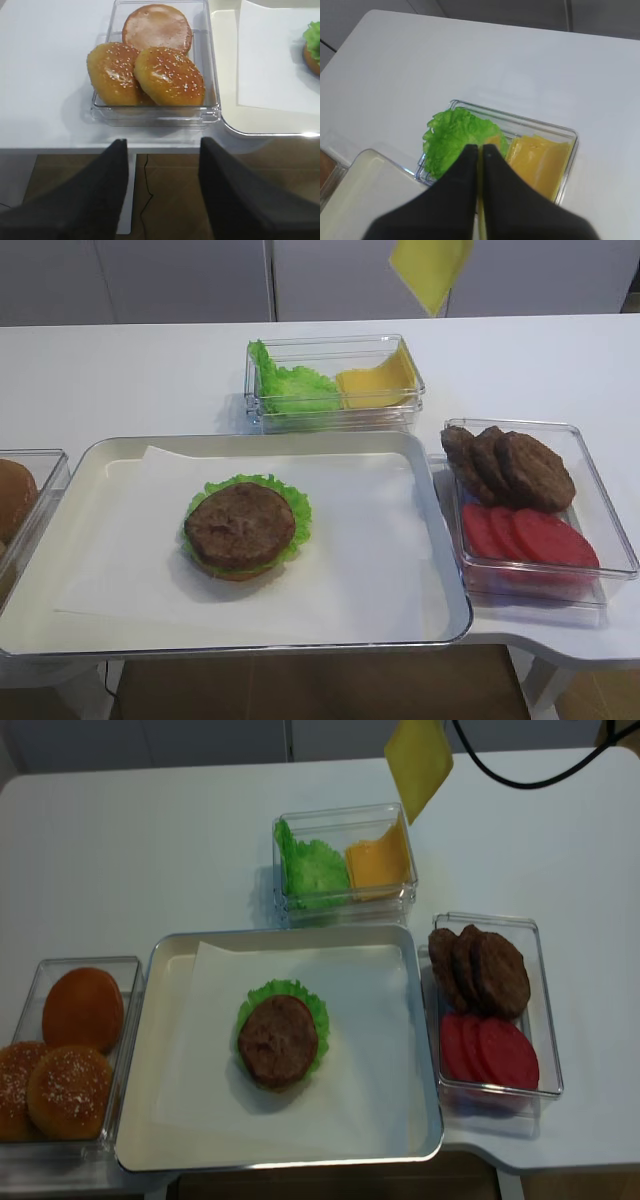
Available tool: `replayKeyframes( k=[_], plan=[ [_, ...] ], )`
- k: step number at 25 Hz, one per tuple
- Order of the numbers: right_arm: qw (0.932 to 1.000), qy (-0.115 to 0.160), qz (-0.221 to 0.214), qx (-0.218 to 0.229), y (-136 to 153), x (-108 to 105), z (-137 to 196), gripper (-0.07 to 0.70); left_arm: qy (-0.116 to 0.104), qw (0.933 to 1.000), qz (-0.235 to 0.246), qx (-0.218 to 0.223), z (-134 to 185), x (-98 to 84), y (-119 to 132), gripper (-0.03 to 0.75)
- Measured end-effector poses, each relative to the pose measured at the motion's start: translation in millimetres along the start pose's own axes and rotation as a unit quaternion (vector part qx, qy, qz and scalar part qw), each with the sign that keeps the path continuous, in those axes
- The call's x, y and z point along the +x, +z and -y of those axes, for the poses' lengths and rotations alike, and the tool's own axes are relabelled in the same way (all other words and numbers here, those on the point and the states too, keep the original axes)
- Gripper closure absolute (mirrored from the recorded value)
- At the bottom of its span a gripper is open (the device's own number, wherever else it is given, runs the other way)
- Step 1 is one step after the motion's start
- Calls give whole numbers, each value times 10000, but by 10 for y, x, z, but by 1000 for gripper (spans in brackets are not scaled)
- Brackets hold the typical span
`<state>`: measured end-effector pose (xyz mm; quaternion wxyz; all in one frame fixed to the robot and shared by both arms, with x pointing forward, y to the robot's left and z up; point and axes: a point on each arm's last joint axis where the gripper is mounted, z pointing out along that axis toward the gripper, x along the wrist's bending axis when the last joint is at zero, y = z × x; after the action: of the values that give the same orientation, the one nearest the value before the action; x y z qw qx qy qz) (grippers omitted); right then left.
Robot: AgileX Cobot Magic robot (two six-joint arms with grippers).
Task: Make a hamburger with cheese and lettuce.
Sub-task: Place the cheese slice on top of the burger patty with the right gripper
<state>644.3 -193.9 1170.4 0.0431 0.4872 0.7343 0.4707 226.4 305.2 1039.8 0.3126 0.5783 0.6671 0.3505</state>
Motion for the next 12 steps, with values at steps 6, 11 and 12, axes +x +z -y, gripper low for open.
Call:
replayKeyframes(
  k=[6,11,12],
  plan=[
    [9992,-302,-195,190,-81,443,28,622,0,10000,0,0,0,0,0,371],
    [9972,-431,-336,511,-35,725,107,622,0,10000,0,0,0,0,0,371],
    [9968,-470,-325,563,-39,784,123,622,0,10000,0,0,0,0,0,371]
  ],
)
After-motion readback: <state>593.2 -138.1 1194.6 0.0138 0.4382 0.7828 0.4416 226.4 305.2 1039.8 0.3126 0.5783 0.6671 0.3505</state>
